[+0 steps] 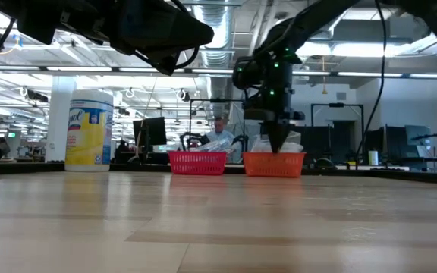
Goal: Pick & Place Travel size toiletries
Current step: Adjust the orange bin
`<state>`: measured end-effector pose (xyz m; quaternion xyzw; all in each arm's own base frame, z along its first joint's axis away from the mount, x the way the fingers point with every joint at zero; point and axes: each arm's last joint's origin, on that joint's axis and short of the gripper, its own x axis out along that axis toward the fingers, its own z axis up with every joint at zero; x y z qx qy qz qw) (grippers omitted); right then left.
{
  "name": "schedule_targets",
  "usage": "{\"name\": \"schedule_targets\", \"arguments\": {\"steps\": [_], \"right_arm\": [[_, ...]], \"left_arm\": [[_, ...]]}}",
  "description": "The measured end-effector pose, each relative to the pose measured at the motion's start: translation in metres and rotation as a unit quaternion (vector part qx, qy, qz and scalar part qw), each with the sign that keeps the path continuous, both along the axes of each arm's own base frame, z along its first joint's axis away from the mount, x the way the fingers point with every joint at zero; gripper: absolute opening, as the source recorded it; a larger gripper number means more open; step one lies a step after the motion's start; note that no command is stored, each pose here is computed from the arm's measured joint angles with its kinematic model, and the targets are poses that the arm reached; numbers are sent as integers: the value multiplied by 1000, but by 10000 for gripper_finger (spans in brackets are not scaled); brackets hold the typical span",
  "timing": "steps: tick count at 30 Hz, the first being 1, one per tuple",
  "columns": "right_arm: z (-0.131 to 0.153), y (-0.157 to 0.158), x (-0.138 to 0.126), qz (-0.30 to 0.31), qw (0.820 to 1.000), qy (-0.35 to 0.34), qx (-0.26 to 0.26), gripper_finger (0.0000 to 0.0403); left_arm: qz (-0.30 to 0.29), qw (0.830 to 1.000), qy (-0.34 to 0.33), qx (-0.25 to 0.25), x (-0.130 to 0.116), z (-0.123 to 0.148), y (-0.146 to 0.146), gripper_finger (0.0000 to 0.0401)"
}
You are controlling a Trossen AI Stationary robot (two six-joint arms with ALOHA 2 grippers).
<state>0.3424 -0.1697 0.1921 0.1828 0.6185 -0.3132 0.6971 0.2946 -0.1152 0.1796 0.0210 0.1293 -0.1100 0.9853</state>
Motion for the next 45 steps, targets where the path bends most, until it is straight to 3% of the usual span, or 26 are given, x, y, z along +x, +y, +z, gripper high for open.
{"name": "schedule_targets", "arguments": {"steps": [8,14,19,26,32,40,45], "right_arm": [[2,-23,5,-6,1000,26,3,0],[1,-23,-3,-7,998,62,18,0],[2,-22,-12,-12,993,118,-1,0],[2,-33,-15,-31,992,121,-35,0],[2,-31,-17,-35,990,131,-31,0],[2,-11,-4,3,993,116,-11,0],[1,-16,-6,-17,994,107,-9,0]], "left_arm": [[0,1000,0,0,0,0,0,1],[0,1000,0,0,0,0,0,1],[0,1000,0,0,0,0,0,1],[0,1000,0,0,-1,0,-1,1],[-1,1000,0,0,-1,0,-2,1],[-1,1000,0,0,-1,0,-2,1],[-1,1000,0,0,-1,0,-2,1]]}}
